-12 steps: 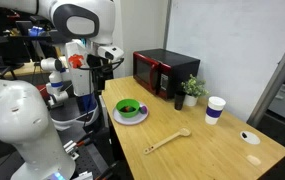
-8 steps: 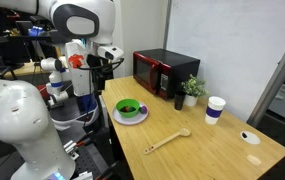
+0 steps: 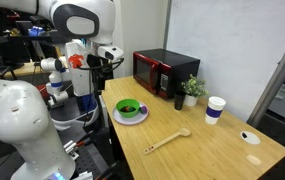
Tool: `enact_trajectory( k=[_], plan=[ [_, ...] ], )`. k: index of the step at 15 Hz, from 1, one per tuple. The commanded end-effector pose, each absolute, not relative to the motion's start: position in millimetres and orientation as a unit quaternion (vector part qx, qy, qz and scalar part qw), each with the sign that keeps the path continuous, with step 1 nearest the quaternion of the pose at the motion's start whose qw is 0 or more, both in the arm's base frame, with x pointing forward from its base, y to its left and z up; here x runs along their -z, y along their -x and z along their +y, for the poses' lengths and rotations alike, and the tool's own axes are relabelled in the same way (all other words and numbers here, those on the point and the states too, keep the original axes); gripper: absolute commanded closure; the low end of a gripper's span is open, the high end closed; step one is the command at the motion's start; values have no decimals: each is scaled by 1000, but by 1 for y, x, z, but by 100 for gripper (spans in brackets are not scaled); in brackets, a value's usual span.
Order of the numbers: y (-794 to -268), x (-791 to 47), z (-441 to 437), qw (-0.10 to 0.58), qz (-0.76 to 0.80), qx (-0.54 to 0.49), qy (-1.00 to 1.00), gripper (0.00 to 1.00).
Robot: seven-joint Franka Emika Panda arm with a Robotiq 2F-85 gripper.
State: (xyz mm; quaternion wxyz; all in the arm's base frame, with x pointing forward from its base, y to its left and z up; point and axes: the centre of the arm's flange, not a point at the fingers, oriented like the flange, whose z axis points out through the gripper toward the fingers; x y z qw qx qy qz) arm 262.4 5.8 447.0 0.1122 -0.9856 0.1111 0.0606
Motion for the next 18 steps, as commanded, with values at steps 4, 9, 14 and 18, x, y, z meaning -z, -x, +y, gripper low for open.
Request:
enact_trajectory(
  k=[4,9,14,18],
  plan=[
    [-278,-441,18,108,104,-58,987,0],
    [-329,-439,48,104,96,-23,990,0],
    [-381,-452,72,99,87,-7,991,0],
    [-419,-481,78,75,82,-11,994,0]
  ],
)
